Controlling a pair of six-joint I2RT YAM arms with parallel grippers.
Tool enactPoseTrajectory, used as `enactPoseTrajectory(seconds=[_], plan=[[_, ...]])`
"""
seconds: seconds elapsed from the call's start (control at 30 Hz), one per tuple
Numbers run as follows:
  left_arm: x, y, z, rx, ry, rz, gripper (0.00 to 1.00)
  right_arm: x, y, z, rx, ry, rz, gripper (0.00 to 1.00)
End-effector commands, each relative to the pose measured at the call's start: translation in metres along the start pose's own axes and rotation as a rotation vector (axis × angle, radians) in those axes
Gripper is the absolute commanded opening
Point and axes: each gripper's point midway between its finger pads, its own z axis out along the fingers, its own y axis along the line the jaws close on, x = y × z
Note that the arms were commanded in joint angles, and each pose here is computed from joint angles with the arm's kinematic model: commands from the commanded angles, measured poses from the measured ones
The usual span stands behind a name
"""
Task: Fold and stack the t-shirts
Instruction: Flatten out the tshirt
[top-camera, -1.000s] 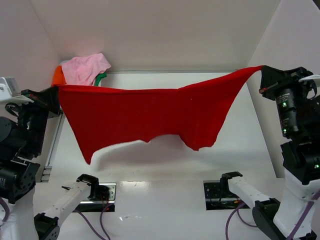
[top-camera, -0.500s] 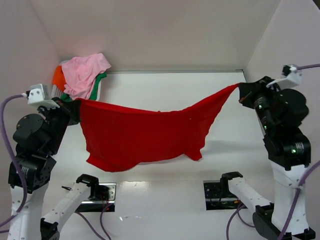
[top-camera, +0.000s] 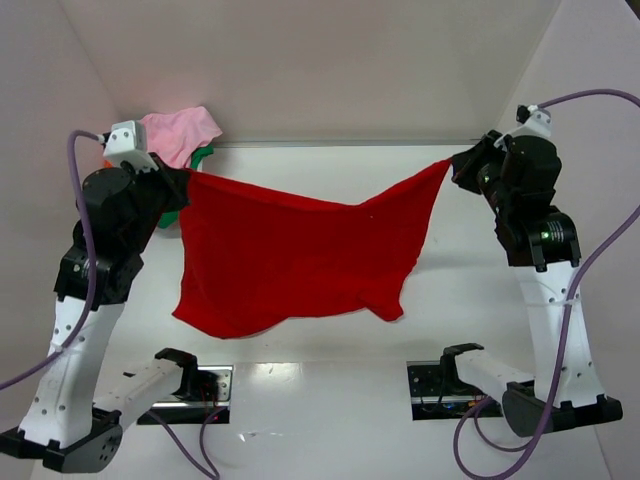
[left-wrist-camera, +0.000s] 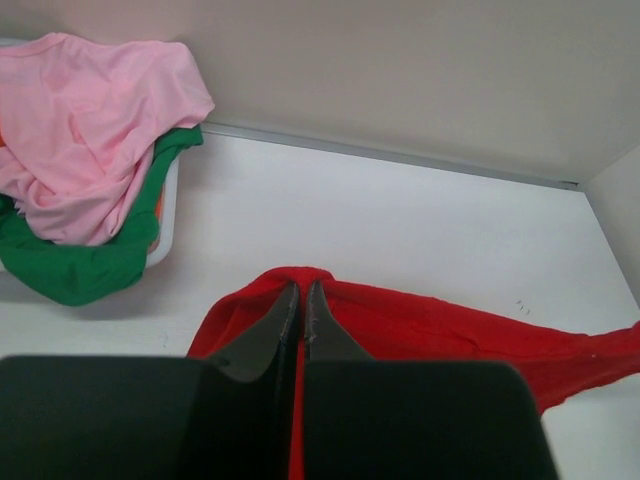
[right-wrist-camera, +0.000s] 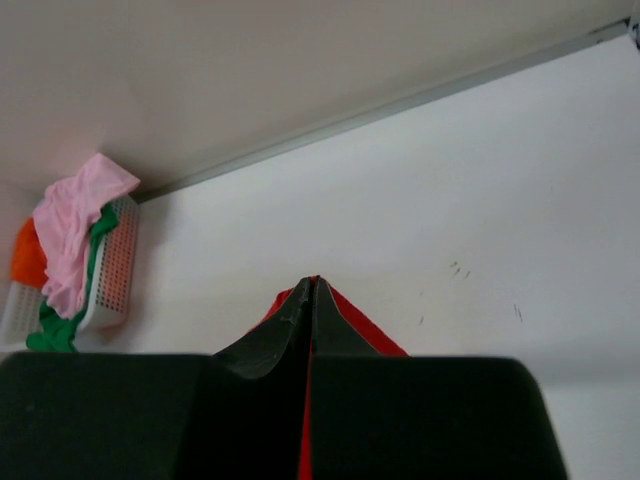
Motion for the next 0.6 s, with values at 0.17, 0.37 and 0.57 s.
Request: enactPoseTrajectory(seconds=[0.17,0.37,0.57], plan=[[-0.076,-0.026,0.01,0.069,-0.198,0.035,0.0,-0.13,0.046,-0.015,-0.069,-0.359,0.017,0.0],[-0.137,-0.054,-0.006,0.158,-0.31,0.032,0.0,-0.211,0.075,-0.067,-0.146,-0.601,0.001,0.0],[-0.154,-0.072,-0.021,0.248,-0.316,0.023,0.0,-0.256,0.092,-0.128,-0.225,-0.784,-0.009,0.0]])
